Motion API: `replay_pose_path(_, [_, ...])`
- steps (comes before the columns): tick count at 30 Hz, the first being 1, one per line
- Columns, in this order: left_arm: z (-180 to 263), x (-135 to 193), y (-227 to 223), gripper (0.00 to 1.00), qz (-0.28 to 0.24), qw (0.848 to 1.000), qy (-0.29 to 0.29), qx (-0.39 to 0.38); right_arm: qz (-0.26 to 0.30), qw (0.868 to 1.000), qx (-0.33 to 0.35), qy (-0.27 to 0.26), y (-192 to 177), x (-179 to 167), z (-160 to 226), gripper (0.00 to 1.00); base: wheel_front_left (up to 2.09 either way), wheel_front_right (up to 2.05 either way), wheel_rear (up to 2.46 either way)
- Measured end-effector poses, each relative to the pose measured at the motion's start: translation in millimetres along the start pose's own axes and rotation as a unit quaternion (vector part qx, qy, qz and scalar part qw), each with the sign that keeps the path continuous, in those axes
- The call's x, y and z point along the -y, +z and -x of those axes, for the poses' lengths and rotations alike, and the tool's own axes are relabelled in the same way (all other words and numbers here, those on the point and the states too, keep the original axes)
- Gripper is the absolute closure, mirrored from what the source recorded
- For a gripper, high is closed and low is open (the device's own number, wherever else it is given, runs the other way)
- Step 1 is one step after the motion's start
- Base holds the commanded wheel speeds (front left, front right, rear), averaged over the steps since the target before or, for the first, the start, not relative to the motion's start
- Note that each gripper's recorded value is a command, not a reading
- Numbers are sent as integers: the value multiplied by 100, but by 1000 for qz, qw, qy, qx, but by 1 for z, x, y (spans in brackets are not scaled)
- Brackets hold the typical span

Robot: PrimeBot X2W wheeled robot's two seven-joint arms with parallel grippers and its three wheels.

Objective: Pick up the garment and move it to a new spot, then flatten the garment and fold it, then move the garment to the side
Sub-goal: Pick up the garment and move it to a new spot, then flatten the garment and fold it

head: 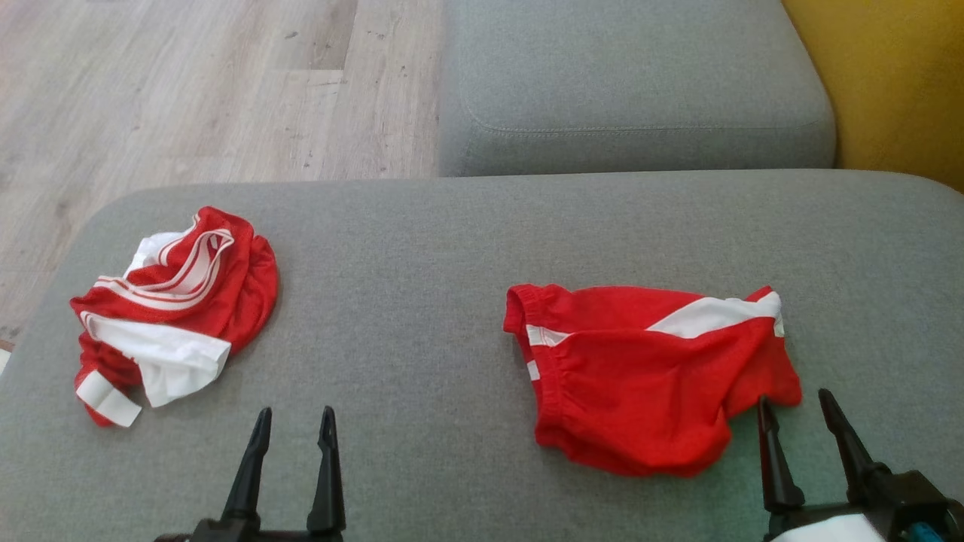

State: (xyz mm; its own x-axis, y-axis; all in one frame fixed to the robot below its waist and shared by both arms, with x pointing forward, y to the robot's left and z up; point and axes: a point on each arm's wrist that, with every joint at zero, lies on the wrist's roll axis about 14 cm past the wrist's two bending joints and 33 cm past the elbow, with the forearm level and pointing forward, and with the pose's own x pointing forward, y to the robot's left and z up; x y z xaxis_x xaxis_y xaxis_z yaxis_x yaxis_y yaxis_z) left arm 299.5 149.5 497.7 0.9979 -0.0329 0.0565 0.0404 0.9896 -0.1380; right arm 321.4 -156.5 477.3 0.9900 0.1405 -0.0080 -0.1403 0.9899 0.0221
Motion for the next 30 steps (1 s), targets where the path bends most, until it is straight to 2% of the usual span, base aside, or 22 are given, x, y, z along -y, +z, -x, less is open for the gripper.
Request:
replay_pose_path(12, [1,2,-4,0,-24,1000,-4,-5,0,1000,0,1,0,-1,0,0,0,0,0])
replay_pose_path(25, [1,8,-8,0,-23,1000,-13,-11,-1,1000,1,5,0,-4,3,0,0,0,0])
replay_pose_path(30, [0,17,-21,0,-8,999,-28,-33,-3,1000,-6,3,-4,-4,4,0,0,0,0])
